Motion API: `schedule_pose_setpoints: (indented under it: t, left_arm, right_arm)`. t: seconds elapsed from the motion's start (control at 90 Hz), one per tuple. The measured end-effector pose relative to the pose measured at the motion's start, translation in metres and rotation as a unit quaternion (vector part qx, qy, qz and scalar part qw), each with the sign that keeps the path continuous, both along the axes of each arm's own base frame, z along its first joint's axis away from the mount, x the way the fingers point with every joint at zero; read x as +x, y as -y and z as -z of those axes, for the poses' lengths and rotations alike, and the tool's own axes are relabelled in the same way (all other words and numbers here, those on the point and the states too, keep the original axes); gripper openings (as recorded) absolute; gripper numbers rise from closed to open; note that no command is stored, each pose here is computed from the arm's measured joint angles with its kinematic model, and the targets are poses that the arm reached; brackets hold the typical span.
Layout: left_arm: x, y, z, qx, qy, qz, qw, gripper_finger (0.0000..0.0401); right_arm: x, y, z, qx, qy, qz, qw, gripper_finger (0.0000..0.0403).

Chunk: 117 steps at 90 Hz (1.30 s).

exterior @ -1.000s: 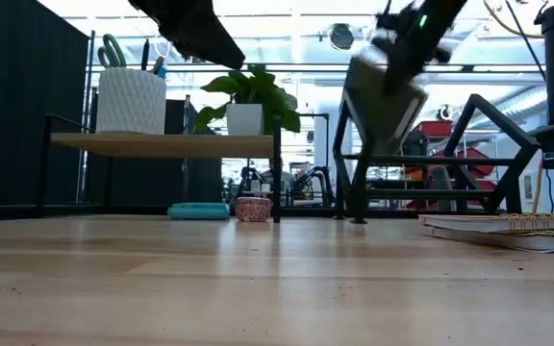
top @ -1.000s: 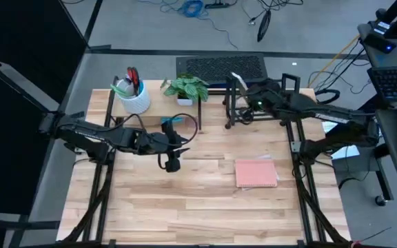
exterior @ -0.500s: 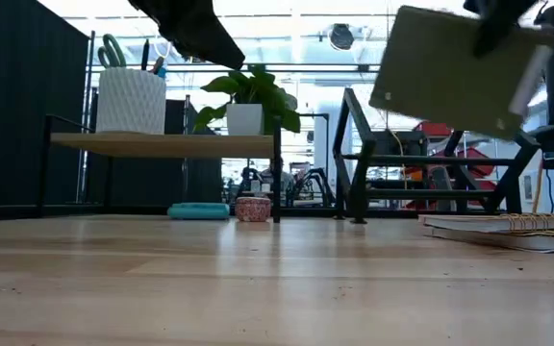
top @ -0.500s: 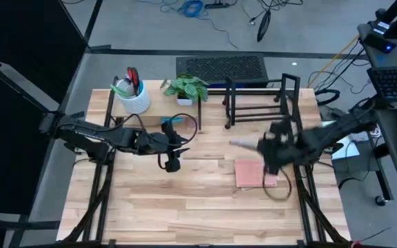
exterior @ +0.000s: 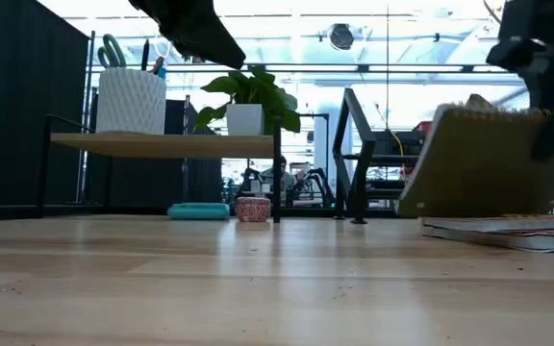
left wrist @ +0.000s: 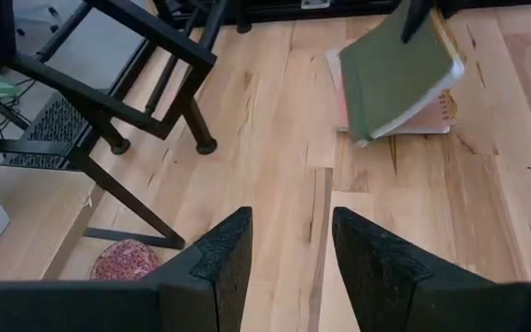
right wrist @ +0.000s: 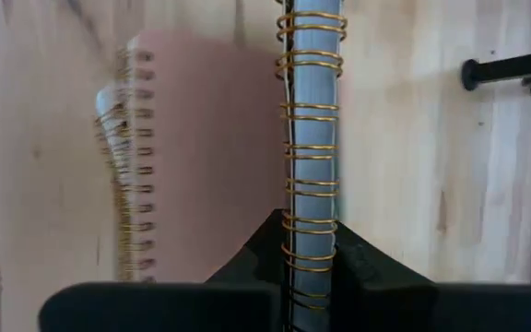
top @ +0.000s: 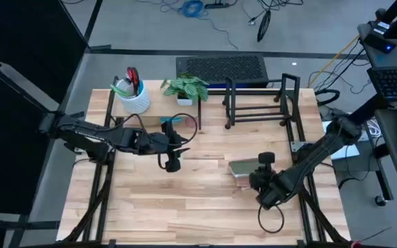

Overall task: Stock shelves
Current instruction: Remove the green notebook from the black bookshelf, then remove the white vase plant from the shelf

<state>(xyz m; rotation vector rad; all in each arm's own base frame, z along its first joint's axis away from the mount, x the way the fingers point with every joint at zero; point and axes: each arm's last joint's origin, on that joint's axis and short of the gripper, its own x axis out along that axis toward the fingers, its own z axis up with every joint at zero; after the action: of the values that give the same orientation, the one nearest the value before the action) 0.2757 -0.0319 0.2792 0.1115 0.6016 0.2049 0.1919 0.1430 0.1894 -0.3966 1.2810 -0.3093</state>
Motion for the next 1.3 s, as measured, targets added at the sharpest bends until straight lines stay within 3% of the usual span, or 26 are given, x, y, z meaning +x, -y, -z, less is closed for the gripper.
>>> schedule_pose_setpoints:
  t: [0.156,0.4,0.733,1.011,1.3]
  left_arm:
    - [0.0,0.0,0.0,0.0,0.0,0.0,1.0,0.014]
    - [0.0,0.0,0.0,0.0,0.0,0.0,1.0,0.014]
    - [0.0,0.0,0.0,-0.001,0.0,-0.001,1.0,0.014]
    - [0.0,0.0,0.0,-0.002,-0.001,0.002,1.0,0.014]
    - [0.0,0.0,0.0,-0.003,-0.001,0.002,1.0,0.014]
  right_arm:
    - [0.003,-0.003,0.011,-0.011,-0.011,0.01,1.0,0.004]
    - [0.002,-0.01,0.017,-0.012,-0.018,-0.001,1.0,0.0115]
    - [0.001,-0.016,0.016,0.022,-0.015,0.01,1.0,0.0204]
    - [0.006,-0.021,0.008,0.039,0.0,0.017,0.999,0.0241]
    - [0.017,-0.035,-0.015,0.113,-0.004,0.016,0.993,0.0251]
